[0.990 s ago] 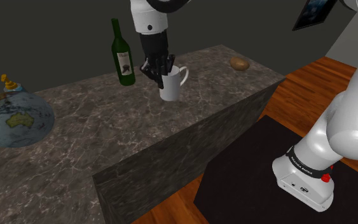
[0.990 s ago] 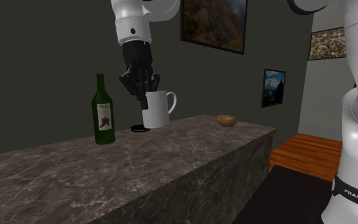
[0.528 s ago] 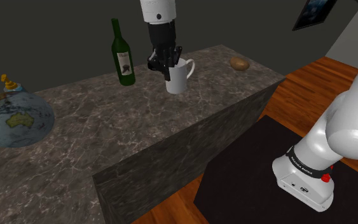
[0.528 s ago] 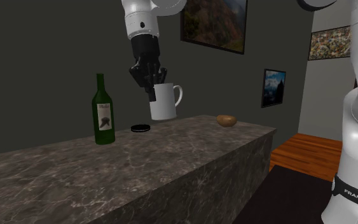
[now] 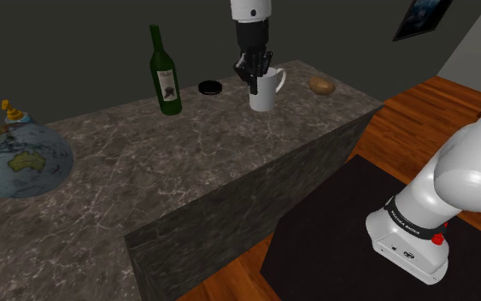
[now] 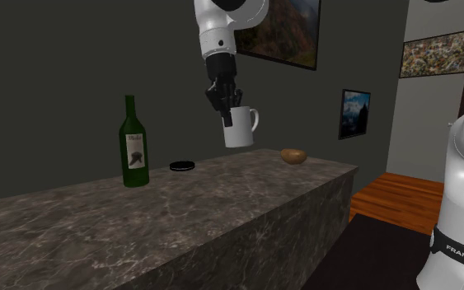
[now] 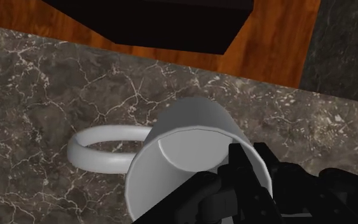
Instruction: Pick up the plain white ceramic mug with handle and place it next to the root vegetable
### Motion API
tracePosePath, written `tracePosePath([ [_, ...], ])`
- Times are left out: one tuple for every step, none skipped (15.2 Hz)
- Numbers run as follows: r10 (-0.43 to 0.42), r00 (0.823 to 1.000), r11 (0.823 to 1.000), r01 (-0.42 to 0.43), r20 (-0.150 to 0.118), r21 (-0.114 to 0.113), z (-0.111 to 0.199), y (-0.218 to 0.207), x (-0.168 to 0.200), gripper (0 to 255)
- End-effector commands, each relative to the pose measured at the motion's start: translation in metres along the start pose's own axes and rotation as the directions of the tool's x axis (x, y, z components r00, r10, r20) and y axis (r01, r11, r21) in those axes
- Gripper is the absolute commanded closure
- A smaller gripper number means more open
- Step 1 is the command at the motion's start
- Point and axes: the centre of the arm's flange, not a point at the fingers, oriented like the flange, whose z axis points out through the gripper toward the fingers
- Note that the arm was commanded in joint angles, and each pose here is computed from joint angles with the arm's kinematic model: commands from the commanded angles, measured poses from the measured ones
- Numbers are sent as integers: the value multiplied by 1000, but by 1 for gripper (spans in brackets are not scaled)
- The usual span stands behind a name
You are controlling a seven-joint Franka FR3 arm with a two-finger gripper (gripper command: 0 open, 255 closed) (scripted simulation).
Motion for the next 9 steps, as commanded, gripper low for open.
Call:
tracePosePath([
  [-2, 1000, 1000, 2, 0, 0, 2, 27, -5, 255],
  [-2, 1000, 1000, 2, 0, 0, 3, 40, -6, 255],
  [-2, 1000, 1000, 2, 0, 0, 3, 53, -8, 255],
  [-2, 1000, 1000, 2, 0, 0, 4, 67, -9, 255],
  [-2, 1000, 1000, 2, 0, 0, 4, 80, -11, 255],
  [-2, 1000, 1000, 2, 0, 0, 5, 93, -12, 255],
  [-2, 1000, 1000, 2, 0, 0, 6, 106, -14, 255],
  [-2, 1000, 1000, 2, 0, 0, 6, 119, -15, 255],
  [-2, 1000, 1000, 2, 0, 0, 7, 132, -17, 255],
])
